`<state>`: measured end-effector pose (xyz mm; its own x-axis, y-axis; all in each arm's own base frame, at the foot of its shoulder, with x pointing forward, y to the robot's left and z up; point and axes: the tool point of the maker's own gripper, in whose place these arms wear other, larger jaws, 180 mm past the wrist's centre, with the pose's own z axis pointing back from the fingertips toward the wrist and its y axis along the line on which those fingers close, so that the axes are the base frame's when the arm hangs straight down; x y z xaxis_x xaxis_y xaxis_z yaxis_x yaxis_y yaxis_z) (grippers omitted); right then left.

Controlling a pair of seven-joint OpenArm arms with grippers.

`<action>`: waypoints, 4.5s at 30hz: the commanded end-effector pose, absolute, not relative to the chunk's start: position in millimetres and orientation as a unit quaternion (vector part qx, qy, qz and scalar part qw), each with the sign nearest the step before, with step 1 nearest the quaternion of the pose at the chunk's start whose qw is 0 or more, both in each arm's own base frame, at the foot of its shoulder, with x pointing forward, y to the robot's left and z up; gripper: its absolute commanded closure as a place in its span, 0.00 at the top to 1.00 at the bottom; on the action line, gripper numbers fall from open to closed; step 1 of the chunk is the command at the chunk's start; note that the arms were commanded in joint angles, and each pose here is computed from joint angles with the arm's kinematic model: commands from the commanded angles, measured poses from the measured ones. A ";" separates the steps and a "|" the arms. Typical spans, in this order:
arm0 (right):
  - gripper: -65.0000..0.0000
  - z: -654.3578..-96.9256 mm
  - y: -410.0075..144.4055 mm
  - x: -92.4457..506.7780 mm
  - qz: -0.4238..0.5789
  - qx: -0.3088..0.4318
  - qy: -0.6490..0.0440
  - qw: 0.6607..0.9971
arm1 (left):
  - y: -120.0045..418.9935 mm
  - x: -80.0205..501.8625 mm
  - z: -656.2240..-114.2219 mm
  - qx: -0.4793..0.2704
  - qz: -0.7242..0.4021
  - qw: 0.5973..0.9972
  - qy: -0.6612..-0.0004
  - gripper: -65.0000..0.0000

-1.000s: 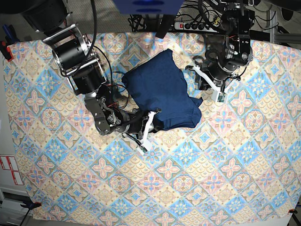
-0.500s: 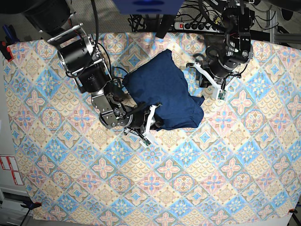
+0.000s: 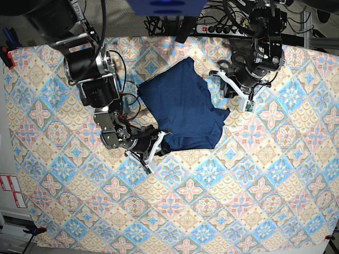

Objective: Fold the T-shirt properly

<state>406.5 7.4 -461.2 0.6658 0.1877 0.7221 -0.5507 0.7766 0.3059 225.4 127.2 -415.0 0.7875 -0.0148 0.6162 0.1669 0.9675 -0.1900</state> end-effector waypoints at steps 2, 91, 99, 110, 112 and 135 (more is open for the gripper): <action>0.12 -441.0 4.5 429.2 0.198 0.254 -0.384 0.865 | 124.9 232.4 -404.9 -0.123 -0.050 0.930 -0.342 0.00; 0.00 -456.4 -88.5 380.9 0.274 0.177 -0.348 0.879 | 283.7 213.2 -375.3 -0.046 0.257 0.873 -0.411 0.00; 0.00 -402.8 -61.3 372.8 0.340 0.154 -0.391 0.841 | 278.9 207.0 -381.2 -0.054 0.255 0.884 -0.387 0.00; 0.00 -384.5 -105.5 286.1 0.302 0.101 -0.385 0.866 | 274.5 176.1 -382.1 -0.058 0.251 0.894 -0.367 0.00; 0.00 -384.5 -121.7 269.9 0.286 0.087 -0.379 0.875 | 274.5 169.1 -380.5 -0.052 0.247 0.897 -0.363 0.00; 0.00 -427.5 -249.3 16.0 0.164 0.005 -0.135 0.977 | 286.6 23.4 -387.4 0.023 0.196 0.959 -0.203 0.00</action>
<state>14.5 -246.5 -432.0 0.9160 0.3092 0.2557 -0.3138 0.9492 -0.0236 20.5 283.8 -393.5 0.8435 0.3813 0.3785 -0.3956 0.9174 -0.0426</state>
